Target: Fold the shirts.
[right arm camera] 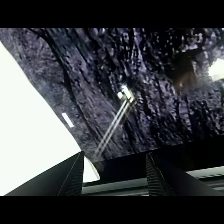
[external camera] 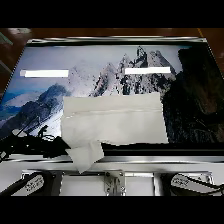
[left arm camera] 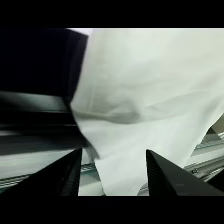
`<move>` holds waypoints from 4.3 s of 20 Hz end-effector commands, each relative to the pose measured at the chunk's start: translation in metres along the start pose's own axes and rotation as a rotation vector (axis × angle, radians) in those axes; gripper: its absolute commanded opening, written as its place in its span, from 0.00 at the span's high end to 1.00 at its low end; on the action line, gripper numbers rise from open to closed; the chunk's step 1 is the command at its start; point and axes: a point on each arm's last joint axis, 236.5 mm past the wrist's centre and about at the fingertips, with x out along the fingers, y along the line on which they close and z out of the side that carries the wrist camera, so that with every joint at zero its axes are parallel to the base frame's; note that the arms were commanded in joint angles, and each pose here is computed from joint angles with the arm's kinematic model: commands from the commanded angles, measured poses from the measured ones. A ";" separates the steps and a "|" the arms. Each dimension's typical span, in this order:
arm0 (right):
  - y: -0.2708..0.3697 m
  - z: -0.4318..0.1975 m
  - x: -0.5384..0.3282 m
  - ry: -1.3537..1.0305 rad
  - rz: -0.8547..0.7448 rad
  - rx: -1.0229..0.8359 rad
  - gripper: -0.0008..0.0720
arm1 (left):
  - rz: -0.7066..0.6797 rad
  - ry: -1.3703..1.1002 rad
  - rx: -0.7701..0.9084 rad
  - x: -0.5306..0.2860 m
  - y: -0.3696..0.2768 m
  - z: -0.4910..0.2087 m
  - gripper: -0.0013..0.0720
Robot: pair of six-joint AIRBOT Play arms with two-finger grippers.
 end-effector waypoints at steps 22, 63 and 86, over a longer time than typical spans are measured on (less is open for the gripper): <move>0.041 -0.103 0.082 0.236 0.278 0.006 0.16 | -0.024 -0.043 0.137 -0.008 -0.036 0.015 0.93; 0.200 0.130 0.098 -0.411 0.245 -0.166 0.91 | -0.216 -0.296 0.292 -0.093 -0.169 0.246 0.93; 0.152 0.139 0.047 -0.419 0.231 -0.121 0.08 | -0.239 -0.353 0.279 -0.132 -0.175 0.257 0.26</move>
